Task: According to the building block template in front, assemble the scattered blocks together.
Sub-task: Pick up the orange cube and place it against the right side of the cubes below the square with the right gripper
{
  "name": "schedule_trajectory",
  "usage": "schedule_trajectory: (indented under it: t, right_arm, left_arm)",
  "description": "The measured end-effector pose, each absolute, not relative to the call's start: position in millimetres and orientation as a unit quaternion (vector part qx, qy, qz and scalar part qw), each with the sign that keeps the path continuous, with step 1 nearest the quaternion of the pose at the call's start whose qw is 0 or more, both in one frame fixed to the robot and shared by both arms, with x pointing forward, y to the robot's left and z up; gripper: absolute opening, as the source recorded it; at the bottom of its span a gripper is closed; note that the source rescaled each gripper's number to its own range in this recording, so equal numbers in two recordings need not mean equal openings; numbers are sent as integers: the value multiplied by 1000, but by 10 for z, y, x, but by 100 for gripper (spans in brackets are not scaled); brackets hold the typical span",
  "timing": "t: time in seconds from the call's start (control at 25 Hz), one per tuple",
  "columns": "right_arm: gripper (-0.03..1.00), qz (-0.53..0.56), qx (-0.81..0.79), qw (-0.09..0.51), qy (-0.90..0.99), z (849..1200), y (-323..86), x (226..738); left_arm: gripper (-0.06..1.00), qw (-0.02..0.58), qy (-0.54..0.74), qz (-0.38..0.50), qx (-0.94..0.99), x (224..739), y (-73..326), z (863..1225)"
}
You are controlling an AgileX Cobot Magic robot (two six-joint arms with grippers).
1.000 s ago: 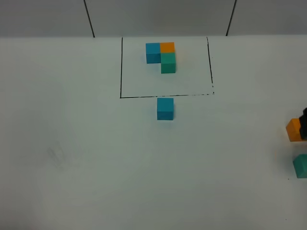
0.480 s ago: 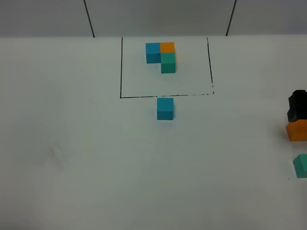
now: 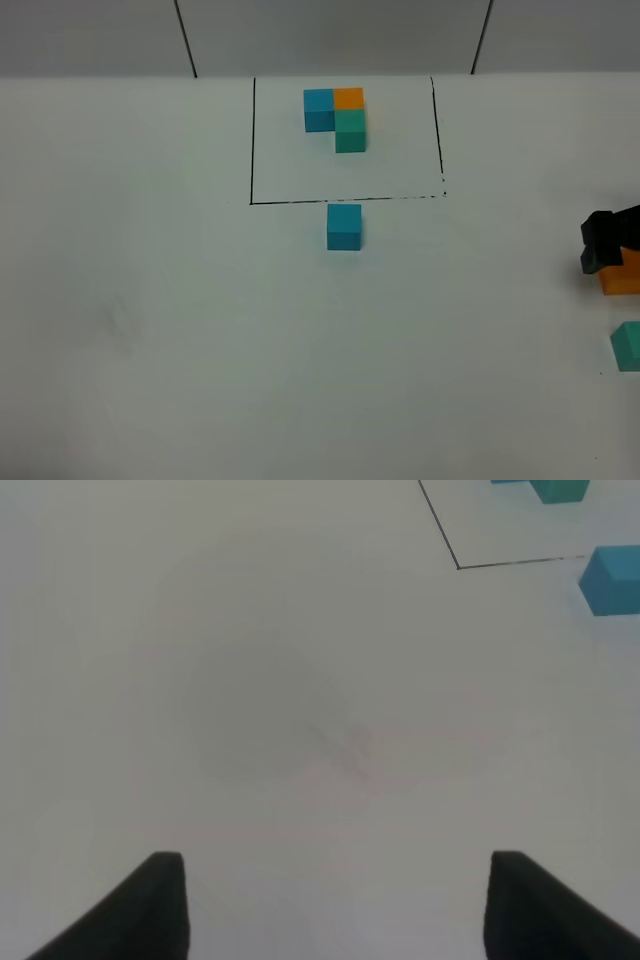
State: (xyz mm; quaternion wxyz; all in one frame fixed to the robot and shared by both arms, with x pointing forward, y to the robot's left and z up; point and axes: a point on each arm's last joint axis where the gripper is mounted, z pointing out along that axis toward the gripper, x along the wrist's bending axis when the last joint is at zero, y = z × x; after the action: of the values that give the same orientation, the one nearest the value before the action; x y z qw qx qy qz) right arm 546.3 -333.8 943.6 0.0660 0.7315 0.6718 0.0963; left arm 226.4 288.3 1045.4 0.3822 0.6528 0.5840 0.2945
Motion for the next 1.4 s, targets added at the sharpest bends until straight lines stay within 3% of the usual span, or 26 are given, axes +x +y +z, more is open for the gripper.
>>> schedule_trajectory:
  t: [0.88, 1.04, 1.12, 1.2, 1.4]
  right_arm:
    - [72, 79, 747, 50, 658, 8937, -3512, 5578]
    - [51, 77, 748, 49, 657, 8913, -3522, 5578]
    - [30, 77, 748, 49, 657, 8910, -3524, 5578]
    - [0, 77, 749, 49, 657, 8912, -3529, 5584]
    - [2, 70, 699, 44, 711, 9026, -3390, 5693]
  left_arm:
    - [36, 382, 584, 295, 653, 2264, 2883, 10454]
    - [36, 382, 584, 295, 653, 2264, 2883, 10454]
    - [36, 382, 584, 295, 653, 2264, 2883, 10454]
    - [36, 382, 584, 295, 653, 2264, 2883, 10454]
    - [36, 382, 584, 295, 653, 2264, 2883, 10454]
